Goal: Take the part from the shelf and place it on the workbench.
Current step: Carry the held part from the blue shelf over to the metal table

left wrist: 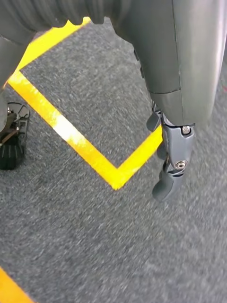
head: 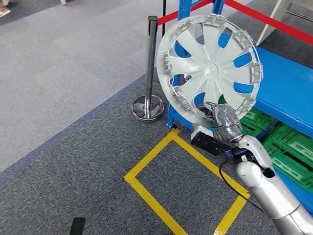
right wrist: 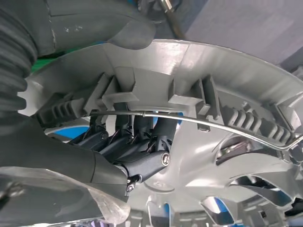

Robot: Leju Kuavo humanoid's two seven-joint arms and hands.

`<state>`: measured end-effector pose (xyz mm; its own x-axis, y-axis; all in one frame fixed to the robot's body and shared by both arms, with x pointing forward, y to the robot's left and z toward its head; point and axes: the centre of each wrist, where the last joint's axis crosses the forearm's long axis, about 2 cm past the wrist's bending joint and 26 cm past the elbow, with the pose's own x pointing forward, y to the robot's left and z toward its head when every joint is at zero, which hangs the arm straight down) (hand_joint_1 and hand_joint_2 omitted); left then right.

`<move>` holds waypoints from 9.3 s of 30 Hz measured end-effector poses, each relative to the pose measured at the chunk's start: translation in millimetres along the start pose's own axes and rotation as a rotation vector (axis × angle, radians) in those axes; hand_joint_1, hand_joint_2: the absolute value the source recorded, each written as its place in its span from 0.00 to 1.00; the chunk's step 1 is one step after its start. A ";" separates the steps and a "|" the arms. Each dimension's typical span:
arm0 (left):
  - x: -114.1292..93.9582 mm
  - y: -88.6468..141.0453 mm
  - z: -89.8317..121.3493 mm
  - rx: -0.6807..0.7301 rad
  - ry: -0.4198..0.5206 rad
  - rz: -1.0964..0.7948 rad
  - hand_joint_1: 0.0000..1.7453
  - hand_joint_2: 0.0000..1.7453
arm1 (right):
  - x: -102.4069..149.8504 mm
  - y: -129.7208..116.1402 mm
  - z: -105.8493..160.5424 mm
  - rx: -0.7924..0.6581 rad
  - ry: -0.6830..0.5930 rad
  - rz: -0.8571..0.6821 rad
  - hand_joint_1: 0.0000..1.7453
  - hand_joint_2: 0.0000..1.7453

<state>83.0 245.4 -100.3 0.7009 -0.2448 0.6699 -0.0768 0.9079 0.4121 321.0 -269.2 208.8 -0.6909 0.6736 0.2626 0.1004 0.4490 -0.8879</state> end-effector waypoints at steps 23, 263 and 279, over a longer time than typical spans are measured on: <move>-1.3 0.0 0.9 0.002 0.008 0.002 0.00 1.00 | -18.2 -10.7 22.3 0.019 0.048 -0.004 1.00 1.00; -1.8 3.9 -1.3 -0.011 0.023 -0.050 0.00 1.00 | -26.9 -39.8 78.3 0.048 0.050 0.051 1.00 1.00; -0.2 2.4 -1.4 -0.015 0.021 -0.048 0.00 1.00 | -27.9 -44.5 73.8 0.039 0.041 0.055 1.00 1.00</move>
<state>83.7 248.2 -100.3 0.7185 -0.2809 0.6363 -0.0323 0.9003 0.4341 283.0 -351.3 213.1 -0.6551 0.7204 0.2277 0.1087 0.3880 -0.9152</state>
